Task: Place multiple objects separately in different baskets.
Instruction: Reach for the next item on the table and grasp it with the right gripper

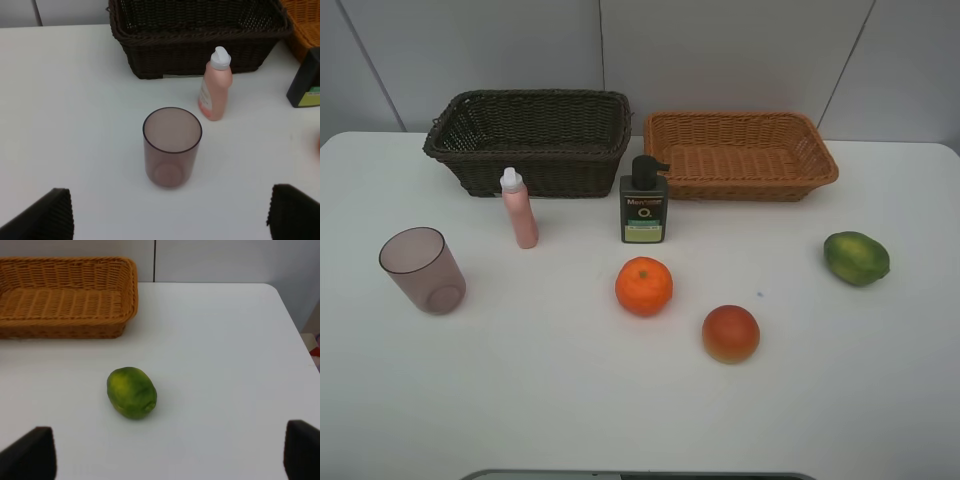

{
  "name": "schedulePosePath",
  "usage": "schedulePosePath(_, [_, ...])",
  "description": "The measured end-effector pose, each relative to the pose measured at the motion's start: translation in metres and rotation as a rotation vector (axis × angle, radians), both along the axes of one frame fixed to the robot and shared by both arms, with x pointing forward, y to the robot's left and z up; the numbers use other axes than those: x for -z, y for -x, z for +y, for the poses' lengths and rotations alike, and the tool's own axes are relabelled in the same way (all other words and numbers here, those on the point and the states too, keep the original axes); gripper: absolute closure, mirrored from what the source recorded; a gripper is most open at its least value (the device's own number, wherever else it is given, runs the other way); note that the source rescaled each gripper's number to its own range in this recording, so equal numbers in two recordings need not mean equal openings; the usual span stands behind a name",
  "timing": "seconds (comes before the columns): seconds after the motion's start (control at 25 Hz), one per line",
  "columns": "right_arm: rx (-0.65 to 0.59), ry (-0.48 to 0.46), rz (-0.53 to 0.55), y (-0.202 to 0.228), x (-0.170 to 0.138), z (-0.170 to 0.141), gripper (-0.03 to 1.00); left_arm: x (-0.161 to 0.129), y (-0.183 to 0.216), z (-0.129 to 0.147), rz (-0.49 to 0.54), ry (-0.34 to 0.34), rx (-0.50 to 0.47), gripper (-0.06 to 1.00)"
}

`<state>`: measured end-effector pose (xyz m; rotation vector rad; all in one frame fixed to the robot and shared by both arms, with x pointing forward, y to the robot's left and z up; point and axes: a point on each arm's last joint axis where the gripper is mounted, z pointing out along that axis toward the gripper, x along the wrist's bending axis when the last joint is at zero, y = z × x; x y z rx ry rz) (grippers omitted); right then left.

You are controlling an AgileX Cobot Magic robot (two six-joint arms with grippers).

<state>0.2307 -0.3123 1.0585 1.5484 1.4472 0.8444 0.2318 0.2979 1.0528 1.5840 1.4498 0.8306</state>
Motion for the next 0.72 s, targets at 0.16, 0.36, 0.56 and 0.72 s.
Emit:
schedulePosePath(0.16, [0.000,0.000,0.000,0.000,0.000,0.000,0.05,0.000,0.000,0.000,0.000,0.000,0.000,-0.06])
schedulePosePath(0.36, [0.000,0.001,0.034,-0.005,0.000,0.000,0.05,0.000,0.000,0.000,0.000,0.000,0.000,-0.06])
schedulePosePath(0.56, [0.000,0.006,0.252,-0.040,0.003,0.001,0.05,0.000,0.000,0.000,0.000,0.000,0.000,-0.06])
schedulePosePath(0.72, [-0.002,0.012,0.501,-0.083,0.013,0.002,0.05,0.000,0.000,0.000,0.000,0.000,0.000,-0.06])
